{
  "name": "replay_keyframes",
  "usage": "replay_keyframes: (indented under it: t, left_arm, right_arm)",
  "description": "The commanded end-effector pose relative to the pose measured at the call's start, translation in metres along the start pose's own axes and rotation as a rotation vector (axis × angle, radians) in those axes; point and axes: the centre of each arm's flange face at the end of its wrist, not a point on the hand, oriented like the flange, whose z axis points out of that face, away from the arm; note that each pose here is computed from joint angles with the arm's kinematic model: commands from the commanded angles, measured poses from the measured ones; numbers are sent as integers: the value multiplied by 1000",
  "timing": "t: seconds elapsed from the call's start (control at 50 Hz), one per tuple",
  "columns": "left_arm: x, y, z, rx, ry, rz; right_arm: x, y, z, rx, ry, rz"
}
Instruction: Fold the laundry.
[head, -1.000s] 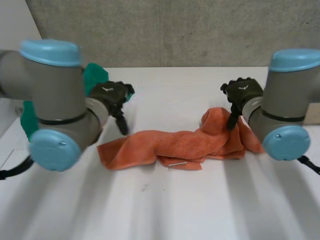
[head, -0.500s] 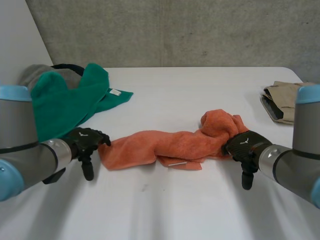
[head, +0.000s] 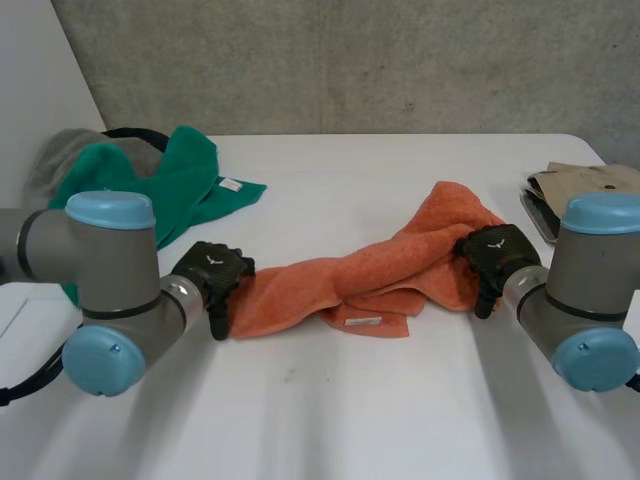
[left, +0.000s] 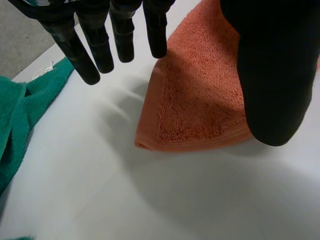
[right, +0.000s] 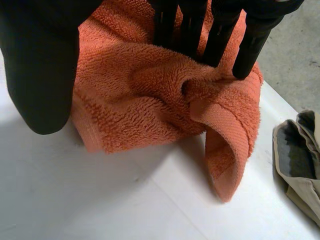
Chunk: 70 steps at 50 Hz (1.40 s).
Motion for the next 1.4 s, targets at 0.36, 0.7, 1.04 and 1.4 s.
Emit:
replay_keyframes:
  t: [0.36,0.7,1.04,1.4]
  left_arm:
    - [-7,-22,23,86,-126,27]
    - [-108,-166,-146,568,-331,-112]
    - [-19,-23,-29,-1,33,-139]
    - [-5,-9,12,5,48,-93]
  right_arm:
    - [14,-12,21,92,67,11]
    - [105,-142,-96,163,53,9]
    - [82,-137,-96,82,20,-59]
    - [69,-111,-88,31,-9,-20]
